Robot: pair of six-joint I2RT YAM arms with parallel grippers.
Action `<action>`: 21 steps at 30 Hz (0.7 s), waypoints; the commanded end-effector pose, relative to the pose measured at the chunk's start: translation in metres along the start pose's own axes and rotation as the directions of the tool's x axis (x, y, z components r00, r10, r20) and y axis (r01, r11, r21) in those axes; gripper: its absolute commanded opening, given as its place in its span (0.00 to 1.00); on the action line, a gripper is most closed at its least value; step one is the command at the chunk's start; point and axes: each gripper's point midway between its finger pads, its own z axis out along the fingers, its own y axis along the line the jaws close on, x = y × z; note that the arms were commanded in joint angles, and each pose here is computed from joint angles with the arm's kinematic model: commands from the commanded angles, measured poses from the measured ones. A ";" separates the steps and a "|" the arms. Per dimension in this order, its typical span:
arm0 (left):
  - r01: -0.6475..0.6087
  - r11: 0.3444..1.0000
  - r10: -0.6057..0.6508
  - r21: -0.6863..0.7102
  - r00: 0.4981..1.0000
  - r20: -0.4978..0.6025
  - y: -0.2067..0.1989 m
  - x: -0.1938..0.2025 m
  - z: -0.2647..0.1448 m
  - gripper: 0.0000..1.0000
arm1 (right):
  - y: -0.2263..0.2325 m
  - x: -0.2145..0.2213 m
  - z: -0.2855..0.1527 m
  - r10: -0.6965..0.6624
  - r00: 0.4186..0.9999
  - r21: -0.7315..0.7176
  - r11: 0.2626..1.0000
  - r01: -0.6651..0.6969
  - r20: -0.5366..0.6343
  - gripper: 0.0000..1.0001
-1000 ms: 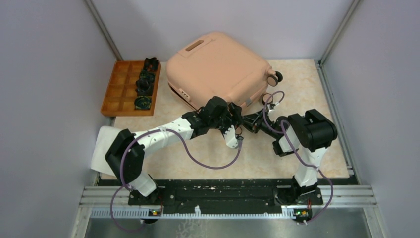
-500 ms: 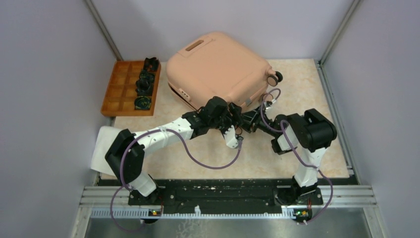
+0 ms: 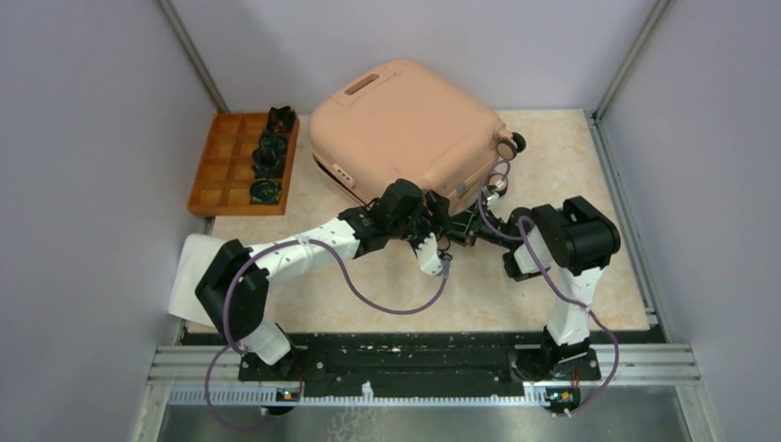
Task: Pack the luggage
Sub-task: Zip the luggage at the center of the board.
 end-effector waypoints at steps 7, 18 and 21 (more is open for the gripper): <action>-0.125 0.958 0.104 -0.260 0.990 -0.090 0.083 0.010 -0.046 0.00 | 0.061 -0.009 -0.015 -0.291 0.956 -0.204 0.938 0.281 -0.020 0.27; -0.126 0.955 0.105 -0.267 0.990 -0.092 0.085 0.010 -0.047 0.00 | 0.061 -0.007 -0.004 -0.276 0.959 -0.223 0.940 0.257 -0.058 0.00; -0.127 0.955 0.106 -0.268 0.990 -0.092 0.086 0.010 -0.047 0.00 | 0.059 -0.005 -0.007 -0.260 0.964 -0.212 0.946 0.243 -0.052 0.00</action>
